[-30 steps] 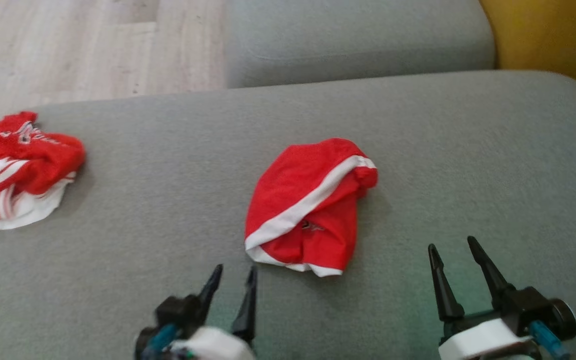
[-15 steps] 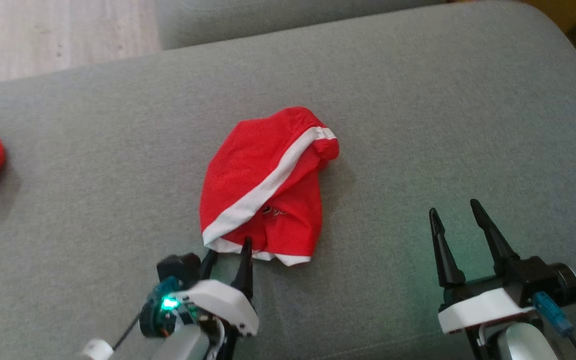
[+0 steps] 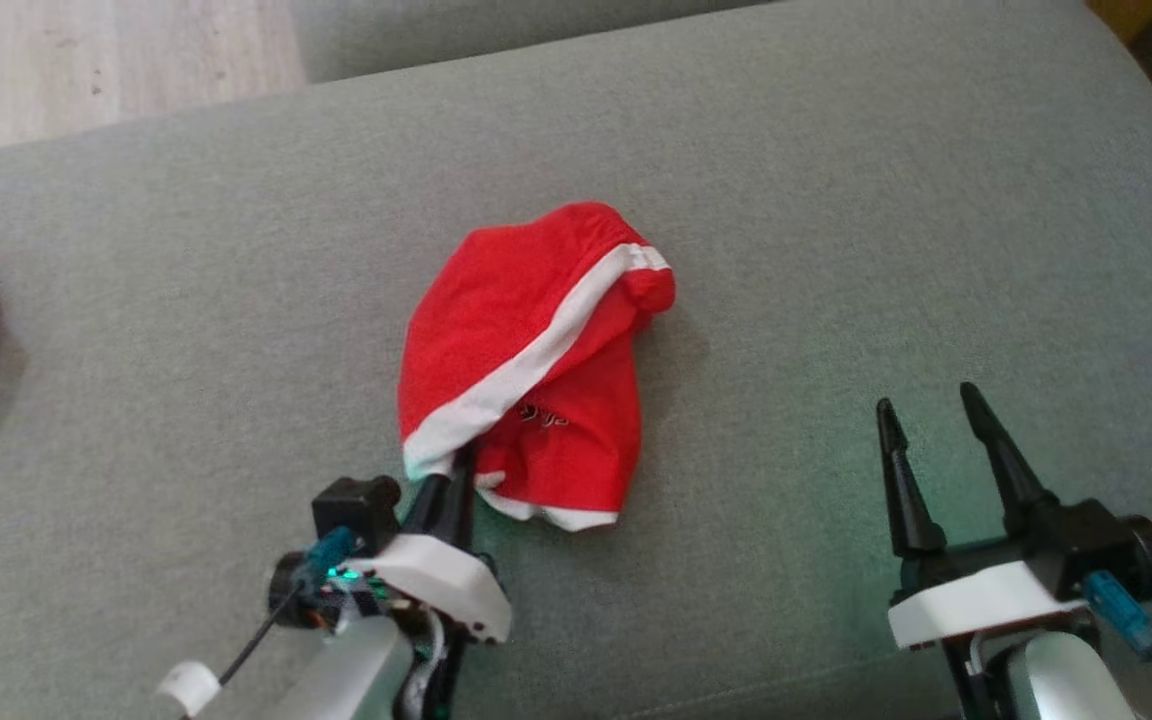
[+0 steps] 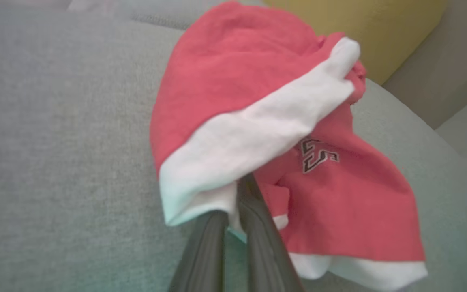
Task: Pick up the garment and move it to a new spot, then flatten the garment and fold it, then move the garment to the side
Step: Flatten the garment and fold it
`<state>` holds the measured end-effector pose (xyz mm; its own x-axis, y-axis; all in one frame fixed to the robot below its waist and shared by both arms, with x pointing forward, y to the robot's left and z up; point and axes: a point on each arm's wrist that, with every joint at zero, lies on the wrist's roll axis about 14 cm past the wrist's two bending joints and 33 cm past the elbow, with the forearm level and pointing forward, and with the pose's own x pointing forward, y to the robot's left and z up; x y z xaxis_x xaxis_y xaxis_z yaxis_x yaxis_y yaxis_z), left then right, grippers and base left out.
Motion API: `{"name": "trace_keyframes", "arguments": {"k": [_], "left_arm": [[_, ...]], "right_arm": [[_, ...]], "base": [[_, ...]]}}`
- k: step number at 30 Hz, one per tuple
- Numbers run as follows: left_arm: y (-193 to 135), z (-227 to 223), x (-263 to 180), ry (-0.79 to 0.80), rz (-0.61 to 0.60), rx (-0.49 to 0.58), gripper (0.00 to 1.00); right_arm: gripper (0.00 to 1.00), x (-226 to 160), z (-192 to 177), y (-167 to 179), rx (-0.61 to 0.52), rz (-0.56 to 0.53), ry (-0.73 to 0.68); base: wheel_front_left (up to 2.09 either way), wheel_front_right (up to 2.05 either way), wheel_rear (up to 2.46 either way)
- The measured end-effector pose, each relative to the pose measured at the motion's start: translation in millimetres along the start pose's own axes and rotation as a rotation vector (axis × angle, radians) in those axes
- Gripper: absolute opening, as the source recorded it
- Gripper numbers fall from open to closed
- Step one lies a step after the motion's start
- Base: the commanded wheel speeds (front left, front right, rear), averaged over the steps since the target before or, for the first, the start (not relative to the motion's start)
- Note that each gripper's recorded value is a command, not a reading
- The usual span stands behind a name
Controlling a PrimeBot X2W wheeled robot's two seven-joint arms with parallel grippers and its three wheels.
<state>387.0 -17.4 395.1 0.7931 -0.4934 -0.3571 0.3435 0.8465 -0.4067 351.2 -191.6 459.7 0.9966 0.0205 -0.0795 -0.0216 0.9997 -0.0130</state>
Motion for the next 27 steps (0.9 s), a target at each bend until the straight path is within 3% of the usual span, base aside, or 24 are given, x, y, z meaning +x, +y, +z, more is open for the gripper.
{"name": "trace_keyframes", "arguments": {"k": [8,15,25,26,27], "left_arm": [[54,52,-36,-0.138,0.112,0.252,0.00],[111,71,-88,-0.117,0.265,0.474,0.00],[145,37,-103,0.032,0.366,0.567,0.00],[146,36,-102,0.031,0.372,0.567,0.11],[146,36,-102,0.024,0.373,0.560,0.40]], "right_arm": [[1.00,3,16,10,0.016,0.033,-0.053],[1.00,-5,18,20,0.023,0.060,-0.064],[1.00,-6,12,18,0.025,0.055,-0.043],[1.00,-6,11,18,0.025,0.053,-0.040],[1.00,-7,10,17,0.025,0.051,-0.038]], "base": [[0.00,0.00,0.00],[0.00,0.00,0.00],[0.00,0.00,0.00],[0.00,0.00,0.00],[0.00,0.00,0.00]]}}
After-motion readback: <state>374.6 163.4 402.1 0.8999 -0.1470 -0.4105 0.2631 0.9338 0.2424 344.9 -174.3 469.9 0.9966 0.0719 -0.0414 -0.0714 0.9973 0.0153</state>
